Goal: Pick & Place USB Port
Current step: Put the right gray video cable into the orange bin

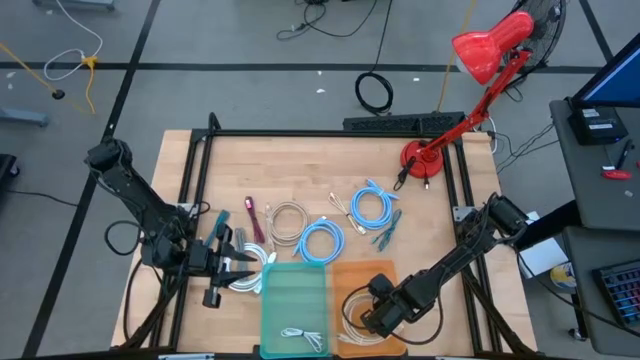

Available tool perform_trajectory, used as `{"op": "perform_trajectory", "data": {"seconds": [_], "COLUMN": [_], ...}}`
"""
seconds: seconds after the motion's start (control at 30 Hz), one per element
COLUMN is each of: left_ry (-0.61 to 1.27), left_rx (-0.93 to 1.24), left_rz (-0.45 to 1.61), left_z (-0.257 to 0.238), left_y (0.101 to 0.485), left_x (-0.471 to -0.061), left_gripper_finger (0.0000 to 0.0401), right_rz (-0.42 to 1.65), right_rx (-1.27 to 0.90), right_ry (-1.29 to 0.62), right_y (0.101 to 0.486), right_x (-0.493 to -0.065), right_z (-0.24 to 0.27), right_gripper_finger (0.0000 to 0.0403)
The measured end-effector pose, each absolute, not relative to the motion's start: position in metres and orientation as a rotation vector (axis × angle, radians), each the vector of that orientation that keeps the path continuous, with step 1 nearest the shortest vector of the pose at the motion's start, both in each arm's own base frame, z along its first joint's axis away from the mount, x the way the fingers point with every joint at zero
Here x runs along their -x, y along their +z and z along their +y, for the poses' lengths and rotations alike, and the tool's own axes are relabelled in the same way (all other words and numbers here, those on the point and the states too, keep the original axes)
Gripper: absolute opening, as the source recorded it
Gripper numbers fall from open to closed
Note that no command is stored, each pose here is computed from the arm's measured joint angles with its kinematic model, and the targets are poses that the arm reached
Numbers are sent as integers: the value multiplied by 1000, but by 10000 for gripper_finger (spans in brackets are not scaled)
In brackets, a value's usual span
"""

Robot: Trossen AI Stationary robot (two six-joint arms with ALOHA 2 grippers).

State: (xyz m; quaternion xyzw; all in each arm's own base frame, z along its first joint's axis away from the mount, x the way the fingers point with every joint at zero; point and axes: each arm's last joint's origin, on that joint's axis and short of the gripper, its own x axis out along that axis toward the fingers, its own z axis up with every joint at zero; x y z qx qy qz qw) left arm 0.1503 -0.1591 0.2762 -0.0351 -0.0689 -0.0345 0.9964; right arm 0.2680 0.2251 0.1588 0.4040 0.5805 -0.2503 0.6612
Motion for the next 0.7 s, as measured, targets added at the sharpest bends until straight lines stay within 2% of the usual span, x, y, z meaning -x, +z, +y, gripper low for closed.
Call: {"op": "perform_trajectory", "data": {"seconds": [0.7], "left_ry": [-70], "left_rx": [69], "left_rz": [-134], "left_z": [-159], "left_y": [276], "left_x": [-150], "left_gripper_finger": [127], "right_rz": [1270], "right_rx": [-864], "right_ry": [-394], "right_y": [161], "right_x": [-280], "right_z": [226], "right_gripper_finger": [13]}}
